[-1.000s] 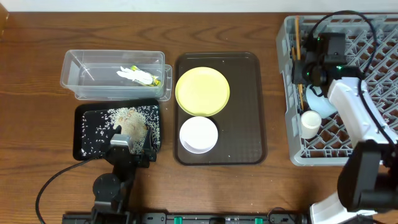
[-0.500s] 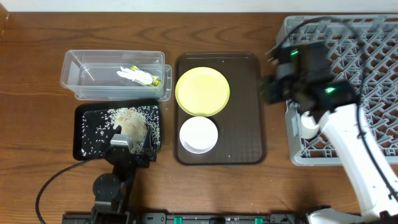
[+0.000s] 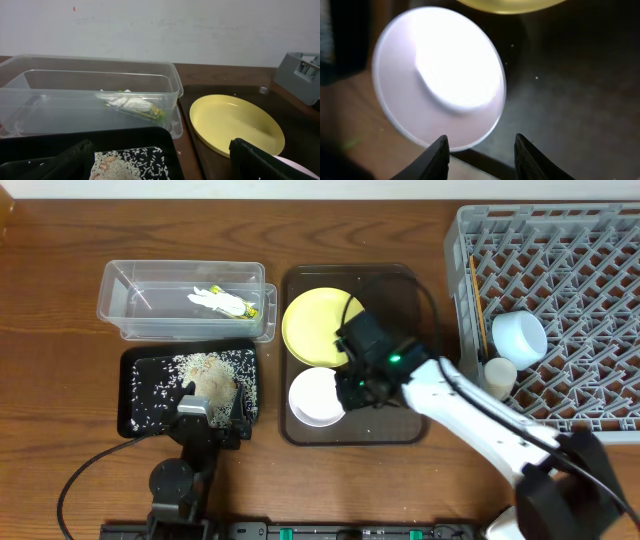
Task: Sort waste into correct bins and load items into the dishwasher rack
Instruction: 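Reach the right gripper to the white bowl and grasp its rim, then carry the white bowl with the right gripper into the grey rack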
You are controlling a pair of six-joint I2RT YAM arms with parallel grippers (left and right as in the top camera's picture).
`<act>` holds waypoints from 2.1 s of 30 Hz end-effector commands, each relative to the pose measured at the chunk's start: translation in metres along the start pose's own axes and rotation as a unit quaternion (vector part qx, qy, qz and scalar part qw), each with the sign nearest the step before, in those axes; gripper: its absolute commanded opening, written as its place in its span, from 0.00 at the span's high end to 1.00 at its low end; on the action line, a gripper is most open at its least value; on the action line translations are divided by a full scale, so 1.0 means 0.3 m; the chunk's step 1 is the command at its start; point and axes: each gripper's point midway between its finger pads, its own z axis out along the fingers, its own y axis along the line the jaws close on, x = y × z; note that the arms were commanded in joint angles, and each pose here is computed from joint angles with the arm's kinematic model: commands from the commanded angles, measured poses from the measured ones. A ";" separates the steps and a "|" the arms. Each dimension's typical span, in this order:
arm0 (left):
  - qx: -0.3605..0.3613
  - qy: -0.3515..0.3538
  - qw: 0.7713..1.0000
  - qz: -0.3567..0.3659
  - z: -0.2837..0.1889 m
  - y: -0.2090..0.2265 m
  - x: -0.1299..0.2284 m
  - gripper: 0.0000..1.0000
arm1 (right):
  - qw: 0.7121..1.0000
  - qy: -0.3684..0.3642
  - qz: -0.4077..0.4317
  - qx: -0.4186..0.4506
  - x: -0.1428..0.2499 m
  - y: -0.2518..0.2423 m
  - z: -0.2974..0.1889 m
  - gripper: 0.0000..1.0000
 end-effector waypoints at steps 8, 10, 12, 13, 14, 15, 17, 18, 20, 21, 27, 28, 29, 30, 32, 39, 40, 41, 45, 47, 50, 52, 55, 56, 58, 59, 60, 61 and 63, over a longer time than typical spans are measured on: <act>0.001 0.017 1.000 0.007 0.006 0.004 0.049 0.11 | 0.997 0.022 0.049 0.054 0.000 -0.076 0.165 0.88; 0.001 0.017 1.000 0.007 0.006 0.004 0.049 0.12 | 0.997 0.032 0.050 0.048 0.012 -0.070 0.169 0.95; 0.001 0.017 1.000 0.007 0.006 0.004 0.049 0.11 | 0.997 0.031 0.050 0.051 0.012 -0.071 0.155 0.99; 0.001 0.017 1.000 0.007 0.006 0.004 0.049 0.11 | 0.997 0.028 0.051 0.050 0.007 -0.074 0.145 0.99; 0.001 0.017 1.000 0.007 0.006 0.004 0.049 0.12 | 0.997 0.024 0.048 0.048 0.000 -0.074 0.129 0.99; 0.001 0.017 1.000 0.007 0.006 0.004 0.049 0.12 | 0.998 0.017 0.045 0.050 -0.011 -0.083 0.108 0.99; 0.000 0.017 1.000 0.007 0.006 0.005 0.049 0.12 | 0.996 -0.008 0.048 0.070 -0.038 -0.125 0.045 0.99; 0.001 0.017 1.000 0.007 0.006 0.004 0.049 0.11 | 0.994 -0.027 0.052 0.091 -0.054 -0.164 -0.003 0.99; 0.001 0.017 1.000 0.007 0.006 0.004 0.049 0.12 | 0.984 -0.074 0.061 0.149 -0.092 -0.266 -0.111 0.99; 0.001 0.017 1.000 0.007 0.006 0.004 0.049 0.11 | 0.976 -0.098 0.061 0.182 -0.111 -0.321 -0.168 0.99; 0.001 0.017 1.000 0.007 0.006 0.004 0.049 0.12 | 0.860 -0.251 0.159 0.416 -0.143 -0.714 -0.614 0.99; 0.001 0.017 1.000 0.007 0.006 0.004 0.049 0.12 | 0.839 -0.264 0.177 0.442 -0.130 -0.763 -0.673 0.99; 0.001 0.017 1.000 0.007 0.006 0.004 0.049 0.12 | 0.810 -0.276 0.201 0.478 -0.106 -0.826 -0.744 0.99; 0.001 0.017 1.000 0.007 0.006 0.004 0.049 0.12 | 0.787 -0.282 0.219 0.504 -0.084 -0.872 -0.794 0.99; 0.001 0.017 1.000 0.007 0.006 0.004 0.049 0.12 | 0.739 -0.287 0.255 0.554 -0.041 -0.962 -0.880 0.99; 0.001 0.017 1.000 0.007 0.006 0.004 0.049 0.12 | 0.682 -0.228 0.320 0.617 0.066 -1.183 -0.925 0.99; 0.001 0.017 1.000 0.007 0.006 0.004 0.049 0.12 | 0.681 -0.211 0.320 0.625 0.076 -1.215 -0.919 0.99; 0.001 0.017 1.000 0.007 0.006 0.004 0.049 0.12 | 0.680 -0.195 0.319 0.631 0.084 -1.246 -0.910 0.99; 0.001 0.017 1.000 0.007 0.006 0.004 0.049 0.12 | 0.675 -0.149 0.321 0.647 0.104 -1.351 -0.866 0.99; 0.000 0.017 1.000 0.007 0.006 0.005 0.049 0.12 | 0.679 -0.127 0.312 0.652 0.099 -1.390 -0.835 0.99; 0.001 0.017 1.000 0.007 0.006 0.004 0.049 0.12 | 0.691 -0.089 0.288 0.657 0.091 -1.431 -0.773 0.99; 0.001 0.017 1.000 0.007 0.006 0.004 0.049 0.12 | 0.699 -0.068 0.270 0.659 0.084 -1.444 -0.742 0.99; 0.001 0.017 1.000 0.007 0.006 0.004 0.049 0.12 | 0.707 -0.063 0.258 0.655 0.063 -1.434 -0.706 0.99; 0.001 0.017 1.000 0.007 0.006 0.004 0.049 0.12 | 0.710 -0.065 0.252 0.654 0.051 -1.424 -0.699 0.99; 0.001 0.017 1.000 0.007 0.006 0.004 0.049 0.11 | 0.718 -0.072 0.236 0.651 0.016 -1.390 -0.682 0.99; 0.000 0.017 1.000 0.007 0.006 0.005 0.049 0.12 | 0.722 -0.076 0.226 0.650 -0.002 -1.371 -0.674 0.99; 0.001 0.017 1.000 0.007 0.006 0.004 0.049 0.12 | 0.724 -0.076 0.216 0.650 -0.015 -1.355 -0.669 0.99; 0.001 0.017 1.000 0.007 0.006 0.004 0.049 0.12 | 0.728 -0.074 0.204 0.650 -0.028 -1.338 -0.662 0.99; 0.001 0.017 1.000 0.007 0.006 0.004 0.049 0.12 | 0.732 -0.076 0.192 0.649 -0.045 -1.313 -0.652 0.98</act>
